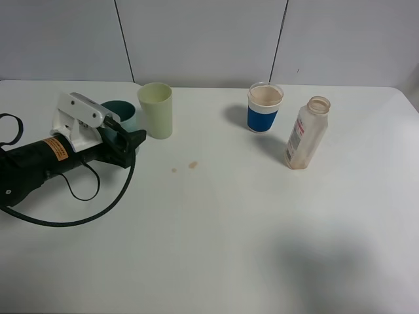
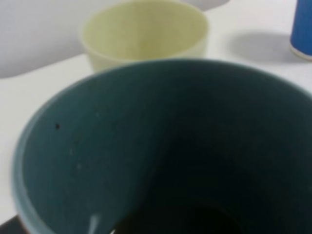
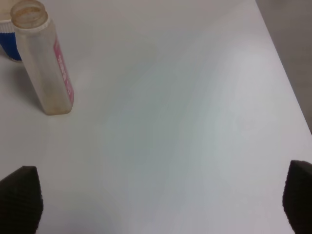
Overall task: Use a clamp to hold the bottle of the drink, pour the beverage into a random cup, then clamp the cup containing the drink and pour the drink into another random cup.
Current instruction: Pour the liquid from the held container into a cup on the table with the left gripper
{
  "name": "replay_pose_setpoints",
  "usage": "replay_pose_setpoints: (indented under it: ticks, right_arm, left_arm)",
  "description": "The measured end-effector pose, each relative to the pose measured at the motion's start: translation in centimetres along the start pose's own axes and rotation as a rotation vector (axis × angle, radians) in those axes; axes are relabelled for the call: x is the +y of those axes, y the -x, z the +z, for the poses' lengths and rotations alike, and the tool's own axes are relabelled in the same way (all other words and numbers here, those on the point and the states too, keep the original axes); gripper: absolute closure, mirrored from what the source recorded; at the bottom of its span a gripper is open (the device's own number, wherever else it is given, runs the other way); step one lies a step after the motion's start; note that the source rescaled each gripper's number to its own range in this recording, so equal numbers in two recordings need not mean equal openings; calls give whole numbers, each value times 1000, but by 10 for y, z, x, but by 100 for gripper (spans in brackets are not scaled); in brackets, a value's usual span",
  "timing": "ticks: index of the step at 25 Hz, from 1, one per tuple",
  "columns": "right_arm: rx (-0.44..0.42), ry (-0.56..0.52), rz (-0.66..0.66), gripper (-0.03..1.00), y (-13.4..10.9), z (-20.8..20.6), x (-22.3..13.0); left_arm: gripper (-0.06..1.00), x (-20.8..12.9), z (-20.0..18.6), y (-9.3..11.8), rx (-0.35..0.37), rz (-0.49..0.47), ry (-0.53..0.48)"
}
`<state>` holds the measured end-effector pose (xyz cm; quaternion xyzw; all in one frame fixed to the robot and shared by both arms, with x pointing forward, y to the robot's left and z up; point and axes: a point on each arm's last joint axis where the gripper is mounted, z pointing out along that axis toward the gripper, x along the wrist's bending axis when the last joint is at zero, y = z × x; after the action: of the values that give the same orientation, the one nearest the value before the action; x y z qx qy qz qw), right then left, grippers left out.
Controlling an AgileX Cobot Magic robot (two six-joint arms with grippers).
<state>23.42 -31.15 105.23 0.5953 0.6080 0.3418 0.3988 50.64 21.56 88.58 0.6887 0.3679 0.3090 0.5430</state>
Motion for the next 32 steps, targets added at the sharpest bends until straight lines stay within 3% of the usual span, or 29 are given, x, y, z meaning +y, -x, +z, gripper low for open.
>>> replay_pose_setpoints:
  ticks: [8,18,25,32]
  right_arm:
    - [0,0,0,-3,0,0,0]
    - [0,0,0,-3,0,0,0]
    - [0,0,0,-3,0,0,0]
    - [0,0,0,-3,0,0,0]
  left_arm:
    - [93,21,-21,-35,65,54,75]
    - [93,23,-49,-77,171,84,81]
    - [93,33,-47,-93,180,103,117]
    - [93,60,-31,-107,105,116,198]
